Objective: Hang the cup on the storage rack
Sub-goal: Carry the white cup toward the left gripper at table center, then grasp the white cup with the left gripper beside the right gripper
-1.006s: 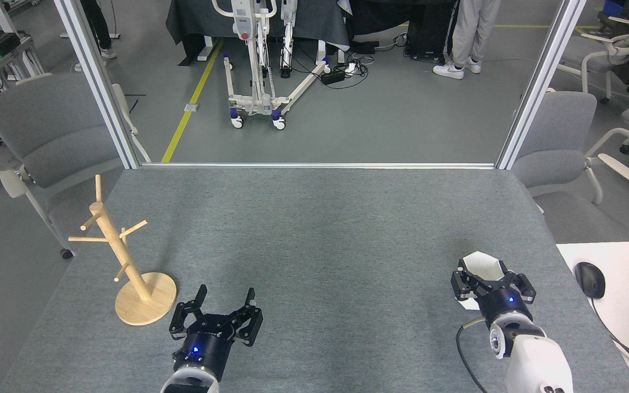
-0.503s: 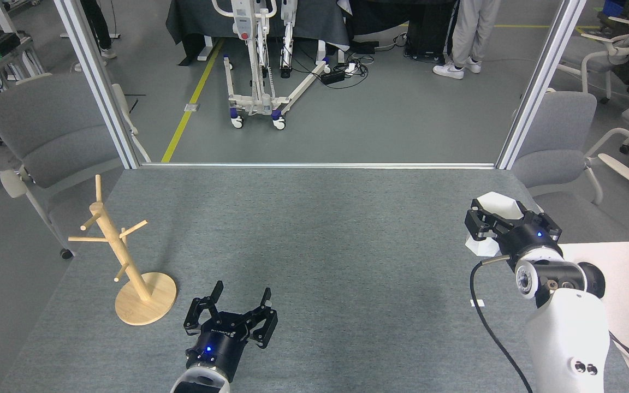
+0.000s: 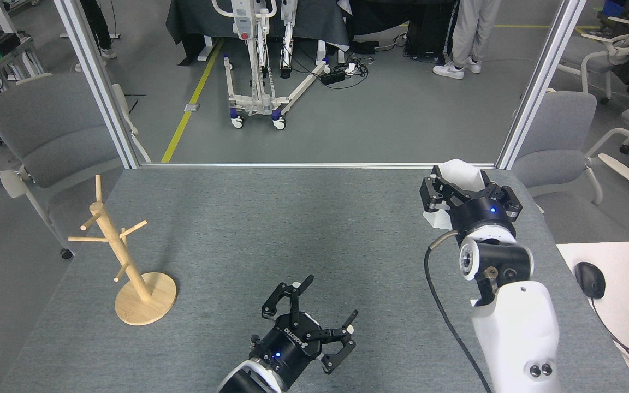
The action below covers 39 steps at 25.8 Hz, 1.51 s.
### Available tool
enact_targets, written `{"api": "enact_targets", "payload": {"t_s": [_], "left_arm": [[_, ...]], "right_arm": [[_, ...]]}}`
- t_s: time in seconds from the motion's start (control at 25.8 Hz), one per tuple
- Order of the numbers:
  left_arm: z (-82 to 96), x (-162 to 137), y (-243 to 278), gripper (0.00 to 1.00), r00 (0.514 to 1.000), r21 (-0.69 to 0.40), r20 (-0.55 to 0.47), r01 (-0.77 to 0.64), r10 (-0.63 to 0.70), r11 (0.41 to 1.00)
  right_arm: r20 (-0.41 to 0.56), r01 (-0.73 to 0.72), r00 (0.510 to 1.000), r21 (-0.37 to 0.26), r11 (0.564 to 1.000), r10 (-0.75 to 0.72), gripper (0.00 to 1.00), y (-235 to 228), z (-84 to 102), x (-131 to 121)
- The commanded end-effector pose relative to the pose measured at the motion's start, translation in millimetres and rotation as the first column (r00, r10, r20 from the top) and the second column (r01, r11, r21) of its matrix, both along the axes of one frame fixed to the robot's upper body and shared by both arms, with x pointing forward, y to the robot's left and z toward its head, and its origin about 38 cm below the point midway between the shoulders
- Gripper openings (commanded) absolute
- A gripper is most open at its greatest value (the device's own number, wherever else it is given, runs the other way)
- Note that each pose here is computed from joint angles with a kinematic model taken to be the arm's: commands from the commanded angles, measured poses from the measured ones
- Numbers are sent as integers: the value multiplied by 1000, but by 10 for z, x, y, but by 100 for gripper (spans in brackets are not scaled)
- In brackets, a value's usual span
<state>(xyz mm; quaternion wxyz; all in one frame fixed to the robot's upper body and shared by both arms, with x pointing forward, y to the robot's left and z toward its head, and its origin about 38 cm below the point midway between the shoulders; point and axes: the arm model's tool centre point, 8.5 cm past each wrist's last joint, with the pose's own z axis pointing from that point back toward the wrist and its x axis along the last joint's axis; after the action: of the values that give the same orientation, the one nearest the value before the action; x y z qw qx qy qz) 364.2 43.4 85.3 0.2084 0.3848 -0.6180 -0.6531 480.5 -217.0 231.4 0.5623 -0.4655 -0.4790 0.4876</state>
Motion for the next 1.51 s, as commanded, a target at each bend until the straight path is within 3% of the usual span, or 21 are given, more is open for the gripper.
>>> {"api": "enact_targets", "payload": {"t_s": [0.0, 0.15, 0.58, 0.77, 1.12, 1.35, 1.47], "left_arm": [[129, -7, -341, 99, 995, 40, 43, 84, -86, 996], [308, 209, -560, 99, 994, 69, 48, 94, -97, 993], [535, 720, -556, 99, 995, 115, 45, 89, -94, 989], [379, 774, -554, 99, 993, 147, -49, 115, -108, 983], [430, 944, -540, 99, 991, 155, -99, 109, -94, 982], [312, 1007, -499, 99, 984, 146, -161, 101, -77, 984], [339, 1020, -503, 99, 983, 132, -165, 104, -81, 986]], "right_arm": [[-15, 4, 1000, 19, 1000, -4, 1, 297, 69, -72], [-46, 39, 998, 12, 999, -39, 2, 561, 20, -129], [-140, 45, 989, 1, 999, -45, 2, 957, -210, -239], [-164, 32, 986, 3, 999, -31, 2, 1050, -285, -247], [-185, 16, 983, 4, 1000, -15, 2, 1203, -359, -276], [-192, 11, 981, -4, 1000, -12, 2, 1278, -404, -295], [-197, 7, 980, -3, 1000, -7, 2, 1307, -418, -304]]}}
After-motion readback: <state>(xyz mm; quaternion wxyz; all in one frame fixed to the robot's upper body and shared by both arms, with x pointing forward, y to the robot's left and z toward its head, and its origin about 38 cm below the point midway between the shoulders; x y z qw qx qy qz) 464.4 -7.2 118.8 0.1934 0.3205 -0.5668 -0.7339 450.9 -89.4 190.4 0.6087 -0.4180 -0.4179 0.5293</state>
